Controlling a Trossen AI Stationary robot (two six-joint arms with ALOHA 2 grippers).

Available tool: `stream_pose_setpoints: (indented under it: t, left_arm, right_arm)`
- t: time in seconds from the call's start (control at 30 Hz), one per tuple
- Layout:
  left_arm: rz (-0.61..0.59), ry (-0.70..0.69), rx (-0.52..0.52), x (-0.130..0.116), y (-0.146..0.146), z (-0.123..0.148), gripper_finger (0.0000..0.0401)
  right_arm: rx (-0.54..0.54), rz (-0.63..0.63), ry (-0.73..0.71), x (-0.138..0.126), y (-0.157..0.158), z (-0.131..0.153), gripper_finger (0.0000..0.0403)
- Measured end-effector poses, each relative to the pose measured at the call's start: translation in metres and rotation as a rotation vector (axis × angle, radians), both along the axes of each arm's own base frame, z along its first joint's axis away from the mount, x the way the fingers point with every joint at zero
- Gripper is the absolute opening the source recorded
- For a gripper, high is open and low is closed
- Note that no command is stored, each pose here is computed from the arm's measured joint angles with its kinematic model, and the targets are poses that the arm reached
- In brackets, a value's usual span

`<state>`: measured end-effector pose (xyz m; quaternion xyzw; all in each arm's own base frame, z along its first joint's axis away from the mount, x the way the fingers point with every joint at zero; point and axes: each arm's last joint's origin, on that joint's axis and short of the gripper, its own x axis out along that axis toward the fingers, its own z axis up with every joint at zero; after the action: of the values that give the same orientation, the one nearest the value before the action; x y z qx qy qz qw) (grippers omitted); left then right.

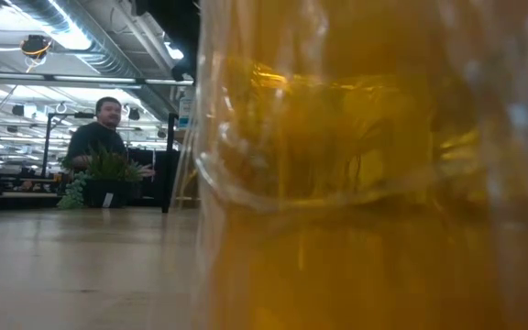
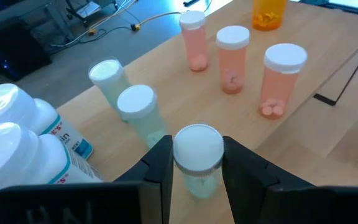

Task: Pick and place medicine bottles onto shelf by color
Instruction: Put the blue pill bottle on the shelf aligned with the other blue pill bottles

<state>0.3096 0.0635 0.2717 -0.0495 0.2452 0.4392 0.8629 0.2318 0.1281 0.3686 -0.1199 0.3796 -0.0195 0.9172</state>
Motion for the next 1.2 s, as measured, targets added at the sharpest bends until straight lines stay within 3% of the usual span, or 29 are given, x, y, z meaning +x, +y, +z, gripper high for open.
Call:
stream_pose_setpoints:
  t: [1.2]
  left_arm:
    - [0.013, 0.0, -0.022, -0.0001, 0.0087, -0.0031, 0.0104]
  right_arm:
    - [0.0, 0.001, 0.001, -0.0001, 0.0, 0.0, 0.0161]
